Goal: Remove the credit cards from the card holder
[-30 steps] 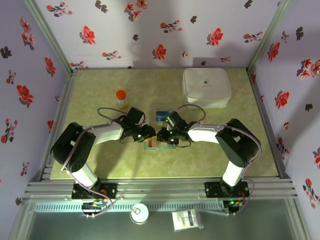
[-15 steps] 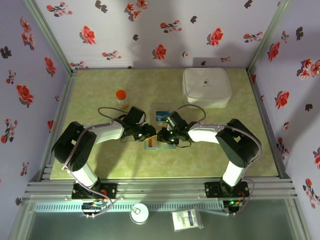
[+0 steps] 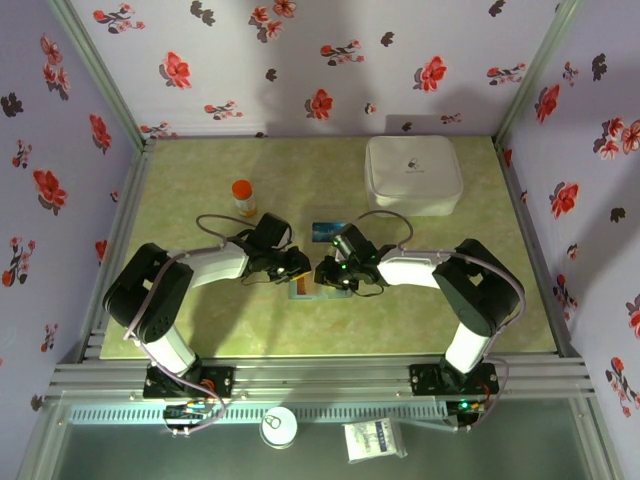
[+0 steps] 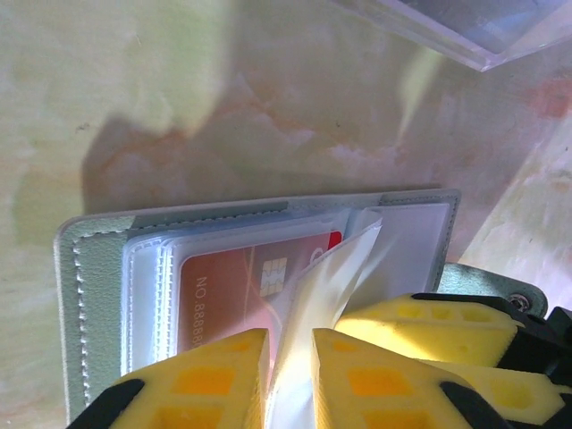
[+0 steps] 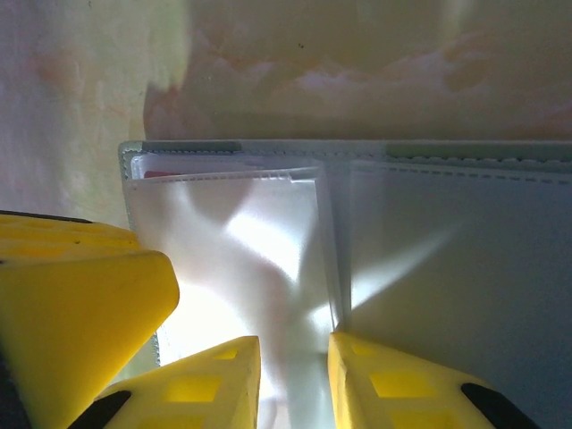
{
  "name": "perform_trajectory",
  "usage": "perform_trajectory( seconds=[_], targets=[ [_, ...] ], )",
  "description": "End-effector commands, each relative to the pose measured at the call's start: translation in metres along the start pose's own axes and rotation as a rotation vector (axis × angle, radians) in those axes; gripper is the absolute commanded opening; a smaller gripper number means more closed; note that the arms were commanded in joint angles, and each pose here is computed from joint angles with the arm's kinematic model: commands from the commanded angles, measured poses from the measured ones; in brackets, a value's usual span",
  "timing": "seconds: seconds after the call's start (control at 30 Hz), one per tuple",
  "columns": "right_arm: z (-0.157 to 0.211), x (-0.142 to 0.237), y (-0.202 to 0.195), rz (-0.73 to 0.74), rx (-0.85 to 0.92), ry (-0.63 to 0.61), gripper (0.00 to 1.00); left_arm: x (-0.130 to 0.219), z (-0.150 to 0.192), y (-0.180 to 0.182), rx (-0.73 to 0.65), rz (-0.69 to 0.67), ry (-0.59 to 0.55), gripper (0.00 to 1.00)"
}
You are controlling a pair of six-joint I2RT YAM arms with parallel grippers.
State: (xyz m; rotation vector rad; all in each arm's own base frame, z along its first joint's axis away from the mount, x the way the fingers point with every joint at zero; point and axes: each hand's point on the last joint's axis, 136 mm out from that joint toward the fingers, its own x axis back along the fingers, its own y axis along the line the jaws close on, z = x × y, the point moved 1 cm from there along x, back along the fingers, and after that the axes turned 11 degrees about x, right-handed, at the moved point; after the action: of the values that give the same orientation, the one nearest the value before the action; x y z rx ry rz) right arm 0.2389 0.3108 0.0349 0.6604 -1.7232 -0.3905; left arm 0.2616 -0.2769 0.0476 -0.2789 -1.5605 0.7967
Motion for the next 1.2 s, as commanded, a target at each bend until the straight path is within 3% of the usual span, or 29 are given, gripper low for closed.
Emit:
perform_trajectory(
  seconds=[0.0, 0.5, 0.83, 1.17],
  targets=[
    [0.004, 0.006, 0.001, -0.016, -0.020, -0.003, 0.27, 0.007, 0.004, -0.013, -0.005, 0.048, 0.001, 0.18],
    [-0.013, 0.062, -0.004, 0.016, -0.007, -0.149, 0.29, 0.015, 0.013, -0.045, -0.049, 0.093, 0.017, 0.18],
    [-0.014, 0.098, -0.027, 0.055, -0.037, -0.222, 0.29, -0.010, 0.022, -0.065, -0.084, 0.086, 0.070, 0.16],
    [-0.007, 0.112, -0.036, 0.074, -0.042, -0.237, 0.32, -0.040, 0.027, -0.075, -0.099, 0.069, 0.119, 0.28]
  ],
)
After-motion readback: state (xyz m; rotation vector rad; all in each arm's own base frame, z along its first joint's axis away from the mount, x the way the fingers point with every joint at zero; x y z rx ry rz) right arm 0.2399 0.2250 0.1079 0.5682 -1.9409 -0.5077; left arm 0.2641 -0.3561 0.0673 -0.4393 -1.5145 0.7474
